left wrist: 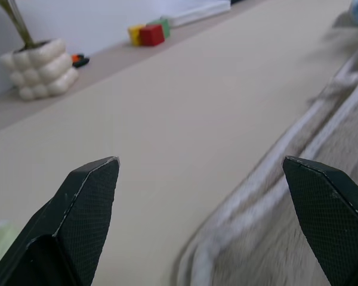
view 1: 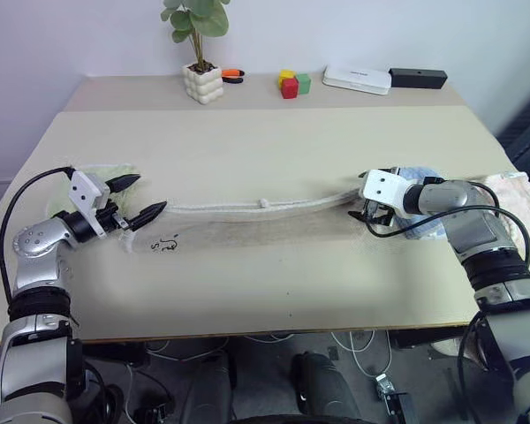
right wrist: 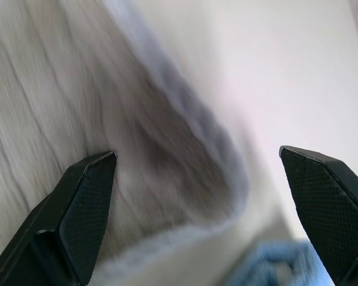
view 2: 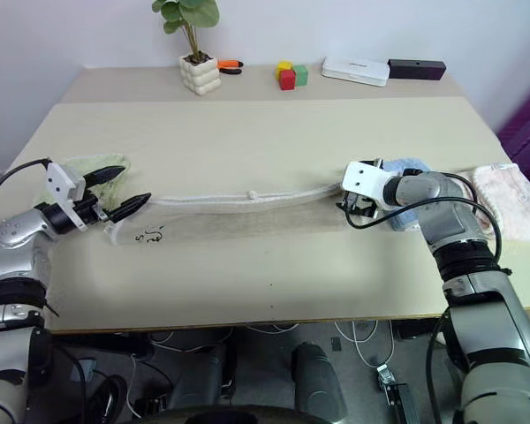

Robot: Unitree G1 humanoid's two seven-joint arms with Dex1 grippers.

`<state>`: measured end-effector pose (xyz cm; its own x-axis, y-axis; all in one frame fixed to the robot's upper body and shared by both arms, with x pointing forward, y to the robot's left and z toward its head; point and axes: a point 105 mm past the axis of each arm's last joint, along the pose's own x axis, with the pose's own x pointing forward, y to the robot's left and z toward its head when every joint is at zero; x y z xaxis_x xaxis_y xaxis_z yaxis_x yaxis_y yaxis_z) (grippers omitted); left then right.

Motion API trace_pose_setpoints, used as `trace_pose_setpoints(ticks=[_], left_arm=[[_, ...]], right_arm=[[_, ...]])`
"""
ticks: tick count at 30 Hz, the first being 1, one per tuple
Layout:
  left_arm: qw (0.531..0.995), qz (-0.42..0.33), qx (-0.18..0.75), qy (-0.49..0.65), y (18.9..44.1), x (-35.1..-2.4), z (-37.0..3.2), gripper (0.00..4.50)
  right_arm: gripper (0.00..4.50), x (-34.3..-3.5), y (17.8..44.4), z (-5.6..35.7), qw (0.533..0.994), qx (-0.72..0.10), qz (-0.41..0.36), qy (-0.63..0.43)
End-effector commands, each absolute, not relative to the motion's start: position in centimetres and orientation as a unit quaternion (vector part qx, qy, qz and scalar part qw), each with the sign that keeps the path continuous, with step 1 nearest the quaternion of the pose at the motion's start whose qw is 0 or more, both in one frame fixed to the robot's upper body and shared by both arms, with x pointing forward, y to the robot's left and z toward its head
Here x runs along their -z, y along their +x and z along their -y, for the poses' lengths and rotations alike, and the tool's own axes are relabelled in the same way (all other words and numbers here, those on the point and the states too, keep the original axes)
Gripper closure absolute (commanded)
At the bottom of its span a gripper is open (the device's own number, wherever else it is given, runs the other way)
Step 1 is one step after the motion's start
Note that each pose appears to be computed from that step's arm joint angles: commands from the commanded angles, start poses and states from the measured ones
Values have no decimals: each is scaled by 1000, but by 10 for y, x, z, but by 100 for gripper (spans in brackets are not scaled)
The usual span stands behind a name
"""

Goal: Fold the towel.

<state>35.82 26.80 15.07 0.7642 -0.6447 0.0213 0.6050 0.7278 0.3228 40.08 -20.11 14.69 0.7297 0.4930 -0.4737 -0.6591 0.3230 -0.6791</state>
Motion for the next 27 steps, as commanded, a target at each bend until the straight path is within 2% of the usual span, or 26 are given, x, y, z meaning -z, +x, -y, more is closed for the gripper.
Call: trace_pose_setpoints(ticks=[1,6,11,16,19,22,26,27], left_arm=[[931,107,307,166,361,-173,-273,4],[929,117,309,165,362,-178,-269,4],[935,122,300,146,361,-186,-272,4],[941,141,294,95,360,-210,-269,4],[940,159,292,71,355,-228,-256,93],[938,162,304,45,346,-233,-238,240],[917,115,376,70,320,-211,-215,445],[910,94,399,67,313,-202,-213,449]], right_arm=[[4,-184,414,201,822,-307,-24,-479],[4,-177,422,208,822,-268,-30,-503],[4,-183,420,209,831,-271,-21,-485],[4,-218,404,170,906,-325,53,-268],[90,-222,383,153,917,-362,60,-155],[238,-209,360,140,905,-408,31,-112],[441,-179,328,130,870,-480,-46,-100],[447,-174,325,127,866,-487,-59,-97]])
